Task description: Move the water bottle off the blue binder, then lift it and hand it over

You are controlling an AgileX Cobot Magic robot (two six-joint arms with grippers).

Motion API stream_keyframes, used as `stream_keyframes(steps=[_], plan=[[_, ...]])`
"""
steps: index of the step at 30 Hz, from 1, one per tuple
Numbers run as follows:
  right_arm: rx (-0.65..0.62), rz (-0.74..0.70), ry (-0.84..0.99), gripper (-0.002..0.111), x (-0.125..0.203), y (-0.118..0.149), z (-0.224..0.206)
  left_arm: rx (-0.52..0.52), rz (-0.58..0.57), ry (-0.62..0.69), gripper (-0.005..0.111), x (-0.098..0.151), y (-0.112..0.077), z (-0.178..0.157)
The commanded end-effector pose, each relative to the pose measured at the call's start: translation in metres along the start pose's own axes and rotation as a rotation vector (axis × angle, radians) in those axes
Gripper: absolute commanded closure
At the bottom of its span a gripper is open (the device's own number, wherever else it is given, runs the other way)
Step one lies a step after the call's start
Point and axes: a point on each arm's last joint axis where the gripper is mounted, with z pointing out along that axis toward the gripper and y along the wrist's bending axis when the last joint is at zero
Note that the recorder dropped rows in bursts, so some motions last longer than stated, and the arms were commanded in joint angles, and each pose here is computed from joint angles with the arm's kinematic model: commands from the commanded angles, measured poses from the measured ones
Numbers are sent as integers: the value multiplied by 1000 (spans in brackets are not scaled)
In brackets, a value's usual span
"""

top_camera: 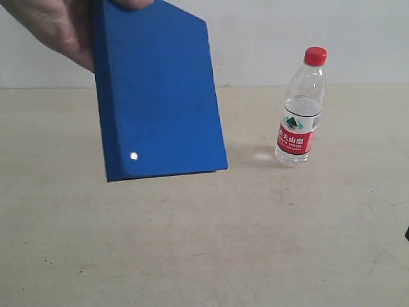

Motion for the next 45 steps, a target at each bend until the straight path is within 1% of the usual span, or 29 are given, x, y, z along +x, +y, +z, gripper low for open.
stream_keyframes(steps=[1, 8, 12, 15, 17, 20, 23, 26, 29, 31, 33, 36, 38, 39, 42, 43, 45], plan=[[-22, 212, 12, 107, 1, 2, -1, -2, 1, 12, 102, 2, 0, 1], [-22, 224, 12, 107, 1, 2, -1, -2, 1, 12, 102, 2, 0, 1], [6, 189, -23, 107, -2, -1, -1, -2, 1, 12, 102, 2, 0, 1], [57, 113, -102, 107, -8, -5, -2, -2, 1, 12, 102, 2, 0, 1], [123, 44, -119, 107, -10, -9, -2, -4, 1, 12, 102, 2, 0, 1], [224, -25, -138, 107, -24, -11, -7, -4, 1, 12, 102, 2, 0, 1], [292, -23, -94, 107, -30, -11, -9, -4, 1, 12, 102, 2, 0, 1], [336, -11, -11, 107, -21, -11, -8, -4, 1, 12, 102, 2, 0, 1], [371, -64, 80, 107, -9, -15, -6, -4, 1, 12, 102, 2, 0, 1], [398, -136, 144, 107, 1, -18, -6, -4, 1, 12, 102, 2, 0, 1], [410, -155, 207, 107, 14, -21, -5, -4, 1, 12, 102, 2, 0, 1], [425, -177, 207, 107, 16, -23, -5, -4, 1, 12, 102, 2, 0, 1], [431, -141, 187, 107, 15, -24, -5, -4, 1, 12, 102, 2, 0, 1], [433, -102, 173, 107, 14, -23, -5, -4, 1, 12, 102, 2, 0, 1], [445, 126, 135, 107, 16, -23, -5, -4, 1, 12, 102, 2, 0, 1], [447, 181, 131, 107, 16, -23, -5, -4, 1, 12, 102, 2, 0, 1], [447, 191, 131, 107, 16, -23, -5, -4, 1, 12, 102, 2, 0, 1]])
